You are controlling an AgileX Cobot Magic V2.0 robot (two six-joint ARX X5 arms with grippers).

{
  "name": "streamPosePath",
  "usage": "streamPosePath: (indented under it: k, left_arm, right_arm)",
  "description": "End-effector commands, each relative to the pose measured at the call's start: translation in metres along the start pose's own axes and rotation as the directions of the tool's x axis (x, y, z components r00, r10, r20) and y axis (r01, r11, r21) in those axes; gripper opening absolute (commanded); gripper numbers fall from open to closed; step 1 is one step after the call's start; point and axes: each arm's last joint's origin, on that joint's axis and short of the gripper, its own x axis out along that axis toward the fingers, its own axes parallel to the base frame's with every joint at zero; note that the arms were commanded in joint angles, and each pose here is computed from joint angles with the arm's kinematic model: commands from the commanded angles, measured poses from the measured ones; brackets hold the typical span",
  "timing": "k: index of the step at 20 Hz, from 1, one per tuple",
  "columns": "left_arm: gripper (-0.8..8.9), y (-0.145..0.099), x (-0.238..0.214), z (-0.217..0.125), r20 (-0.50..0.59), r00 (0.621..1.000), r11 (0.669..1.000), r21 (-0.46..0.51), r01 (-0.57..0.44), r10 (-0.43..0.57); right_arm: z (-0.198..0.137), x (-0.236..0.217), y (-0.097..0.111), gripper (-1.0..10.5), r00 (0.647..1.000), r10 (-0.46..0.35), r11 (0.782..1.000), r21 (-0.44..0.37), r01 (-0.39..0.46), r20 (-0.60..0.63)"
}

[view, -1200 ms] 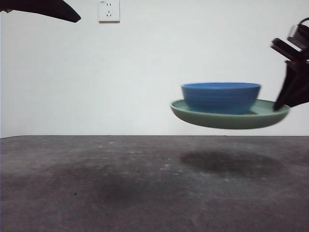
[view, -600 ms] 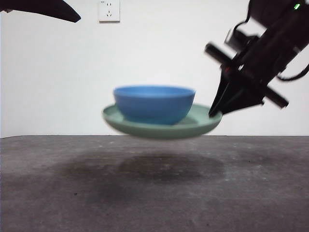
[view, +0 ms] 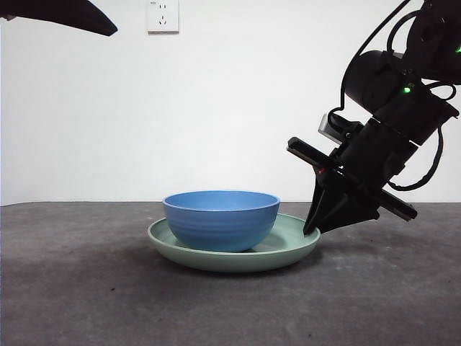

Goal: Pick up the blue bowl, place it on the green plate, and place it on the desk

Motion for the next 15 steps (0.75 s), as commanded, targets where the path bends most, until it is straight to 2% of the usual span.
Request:
streamPosePath:
  k: [1,4,5,7,8,12,15]
  left_arm:
    - [3.12,-0.001,0.001,0.003,0.004,1.000,1.000,0.022,0.010,-0.010]
    - [3.12,-0.001,0.001,0.003,0.004,1.000,1.000,0.021,0.011,-0.011]
    - [3.12,-0.001,0.001,0.002,0.003,1.000,1.000,0.020,0.010,-0.010]
    - [3.12,-0.001,0.001,0.002,0.003,1.000,1.000,0.021,0.010,-0.010]
    - [3.12,-0.001,0.001,0.002,0.003,1.000,1.000,0.021,0.010,-0.010]
    - [3.12,-0.001,0.001,0.002,0.003,1.000,1.000,0.020,0.010,-0.010]
    - [3.12,-0.001,0.001,0.003,0.003,1.000,1.000,0.021,0.010,-0.010]
  right_arm:
    - [0.004,0.002,0.003,0.1,1.000,0.015,1.000,0.004,-0.015,0.010]
    - [0.004,0.002,0.003,0.1,1.000,0.011,1.000,0.007,-0.011,0.003]
    - [0.004,0.003,0.003,0.5,1.000,0.011,1.000,0.007,-0.011,0.002]
    - [0.004,0.002,0.003,2.1,1.000,0.012,1.000,0.006,-0.012,0.003]
    - [0.004,0.002,0.004,2.5,1.000,0.012,1.000,0.007,-0.012,0.003]
    - [0.004,-0.011,0.008,2.5,0.999,-0.028,1.000,0.002,0.028,0.019]
    - [0.007,-0.039,0.017,2.5,0.995,-0.068,0.995,-0.065,0.073,0.072]
